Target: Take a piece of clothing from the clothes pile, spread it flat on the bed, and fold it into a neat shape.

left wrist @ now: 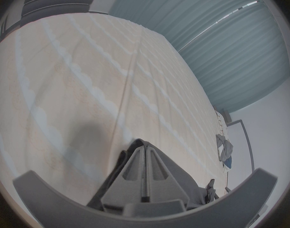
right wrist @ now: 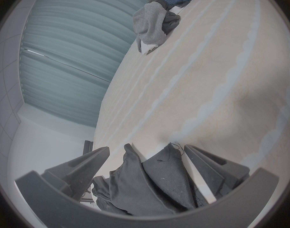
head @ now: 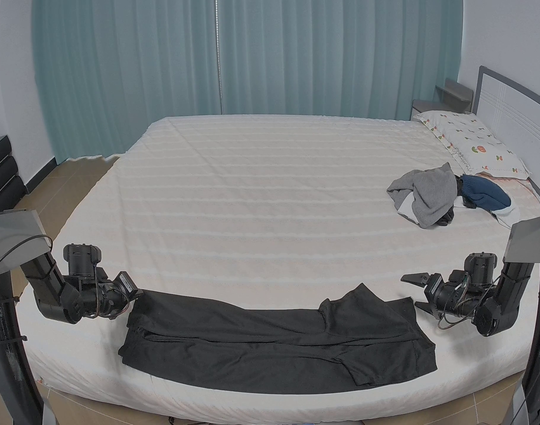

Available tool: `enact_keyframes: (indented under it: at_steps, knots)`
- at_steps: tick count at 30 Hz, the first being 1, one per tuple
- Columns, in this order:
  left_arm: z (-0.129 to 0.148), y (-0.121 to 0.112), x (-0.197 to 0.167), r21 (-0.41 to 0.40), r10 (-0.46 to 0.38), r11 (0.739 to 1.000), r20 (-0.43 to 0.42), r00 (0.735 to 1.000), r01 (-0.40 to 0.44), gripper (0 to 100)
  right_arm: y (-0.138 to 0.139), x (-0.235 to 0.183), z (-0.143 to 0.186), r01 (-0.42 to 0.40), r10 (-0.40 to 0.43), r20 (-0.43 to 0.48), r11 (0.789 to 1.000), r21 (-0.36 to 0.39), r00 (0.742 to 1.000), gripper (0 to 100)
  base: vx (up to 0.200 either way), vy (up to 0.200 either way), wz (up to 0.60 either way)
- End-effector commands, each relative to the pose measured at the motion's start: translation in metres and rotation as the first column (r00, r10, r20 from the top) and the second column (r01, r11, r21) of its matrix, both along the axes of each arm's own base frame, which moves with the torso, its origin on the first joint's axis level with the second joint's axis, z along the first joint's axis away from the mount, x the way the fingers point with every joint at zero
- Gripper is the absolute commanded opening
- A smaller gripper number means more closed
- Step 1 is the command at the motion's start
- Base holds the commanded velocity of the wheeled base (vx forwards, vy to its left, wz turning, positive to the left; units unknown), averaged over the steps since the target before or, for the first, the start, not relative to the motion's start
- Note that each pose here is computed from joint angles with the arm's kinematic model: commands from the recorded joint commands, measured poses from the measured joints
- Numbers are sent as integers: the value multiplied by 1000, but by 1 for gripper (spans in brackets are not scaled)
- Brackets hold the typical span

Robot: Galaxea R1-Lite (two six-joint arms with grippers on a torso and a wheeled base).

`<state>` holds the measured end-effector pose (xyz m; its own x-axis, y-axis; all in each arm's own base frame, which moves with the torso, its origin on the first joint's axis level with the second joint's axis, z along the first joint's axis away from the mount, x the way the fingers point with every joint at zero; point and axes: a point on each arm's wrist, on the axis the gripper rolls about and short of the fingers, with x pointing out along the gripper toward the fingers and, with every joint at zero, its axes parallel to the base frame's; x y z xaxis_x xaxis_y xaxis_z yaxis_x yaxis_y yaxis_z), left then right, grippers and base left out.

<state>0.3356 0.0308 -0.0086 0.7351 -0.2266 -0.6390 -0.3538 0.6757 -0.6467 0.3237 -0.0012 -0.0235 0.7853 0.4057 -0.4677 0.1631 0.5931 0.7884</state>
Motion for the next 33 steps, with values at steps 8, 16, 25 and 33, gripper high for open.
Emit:
enact_keyframes:
  at_steps: [8,16,25,33]
  knots:
    - [-1,4,-1,-1,10,1000,-3,1000,-10,0,4,2,-4,-9,9,-5,1000,-7,1000,0,0,0,0]
    - [-1,4,-1,-1,12,1000,-3,1000,-12,0,0,4,-4,11,-11,-5,1000,-15,1000,0,0,0,0]
    - [-1,8,-1,-2,24,1000,-5,1000,-24,0,-5,11,0,32,-32,29,999,-13,999,0,0,0,0]
    - [-1,8,-1,-1,26,1000,-4,1000,-26,0,-8,0,2,38,-37,9,999,-18,999,0,0,0,0]
